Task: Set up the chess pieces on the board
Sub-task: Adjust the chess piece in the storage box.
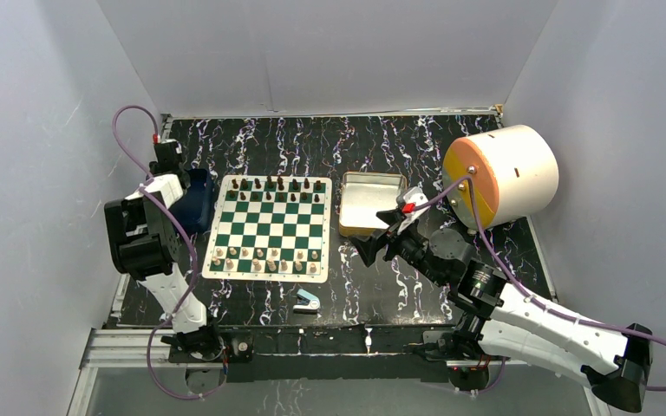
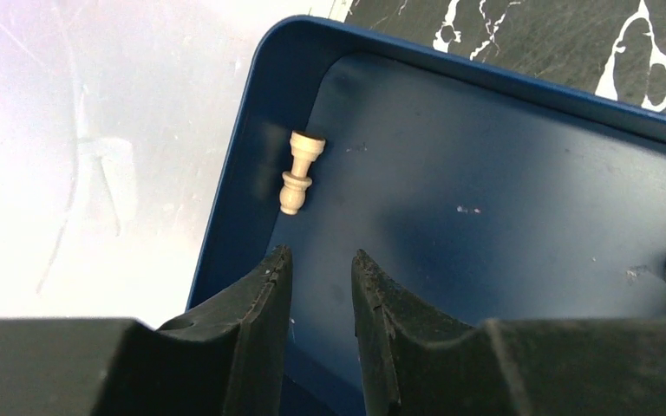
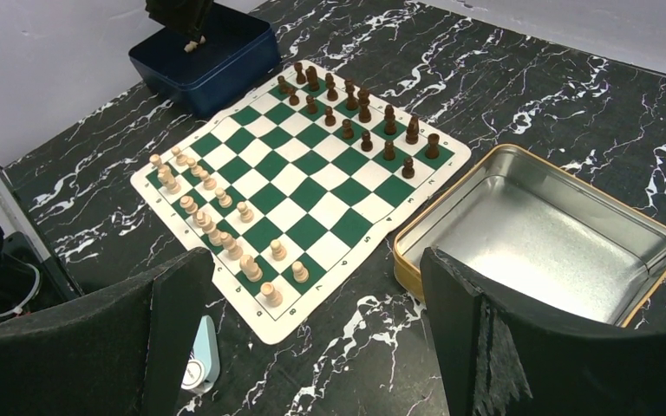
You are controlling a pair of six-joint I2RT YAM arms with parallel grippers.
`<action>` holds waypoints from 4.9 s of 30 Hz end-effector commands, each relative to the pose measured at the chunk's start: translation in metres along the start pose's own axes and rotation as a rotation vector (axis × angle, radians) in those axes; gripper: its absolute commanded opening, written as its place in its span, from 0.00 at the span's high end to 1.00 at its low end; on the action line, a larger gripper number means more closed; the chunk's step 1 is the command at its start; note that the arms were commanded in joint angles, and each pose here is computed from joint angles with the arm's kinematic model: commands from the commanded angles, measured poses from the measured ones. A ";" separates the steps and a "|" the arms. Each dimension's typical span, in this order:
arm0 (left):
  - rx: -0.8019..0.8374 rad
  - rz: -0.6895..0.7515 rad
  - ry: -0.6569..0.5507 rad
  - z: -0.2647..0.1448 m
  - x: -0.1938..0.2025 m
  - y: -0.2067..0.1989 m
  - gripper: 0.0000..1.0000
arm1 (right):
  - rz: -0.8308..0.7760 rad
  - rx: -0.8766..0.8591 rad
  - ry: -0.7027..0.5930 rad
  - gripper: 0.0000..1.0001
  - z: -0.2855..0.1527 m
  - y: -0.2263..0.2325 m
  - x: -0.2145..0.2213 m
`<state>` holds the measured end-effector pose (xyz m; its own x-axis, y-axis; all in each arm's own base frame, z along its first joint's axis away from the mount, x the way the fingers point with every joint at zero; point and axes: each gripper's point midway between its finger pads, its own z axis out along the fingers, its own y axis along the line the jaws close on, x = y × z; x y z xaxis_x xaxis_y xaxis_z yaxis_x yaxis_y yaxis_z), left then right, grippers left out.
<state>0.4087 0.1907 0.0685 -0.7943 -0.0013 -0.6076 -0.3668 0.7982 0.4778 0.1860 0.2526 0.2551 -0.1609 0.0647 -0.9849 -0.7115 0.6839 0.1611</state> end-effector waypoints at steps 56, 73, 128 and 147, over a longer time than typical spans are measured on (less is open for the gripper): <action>0.282 -0.106 0.055 0.013 0.012 -0.029 0.81 | -0.060 0.031 -0.117 0.01 -0.002 -0.007 -0.031; -0.075 0.013 -0.002 0.033 0.009 0.031 0.63 | -0.093 -0.012 -0.141 0.01 -0.003 -0.001 -0.032; -0.062 0.121 -0.048 0.048 -0.011 0.030 0.73 | -0.080 -0.014 -0.156 0.01 -0.019 -0.005 -0.030; 0.241 0.121 0.011 0.052 0.021 -0.032 0.91 | -0.070 -0.003 -0.168 0.01 -0.020 -0.007 -0.030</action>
<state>0.4311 0.2288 0.0258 -0.8279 0.1214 -0.5476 -0.2252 0.8222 0.5228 0.1813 0.2344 0.2633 -0.0275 0.0618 -0.9977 -0.7263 0.6845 0.0625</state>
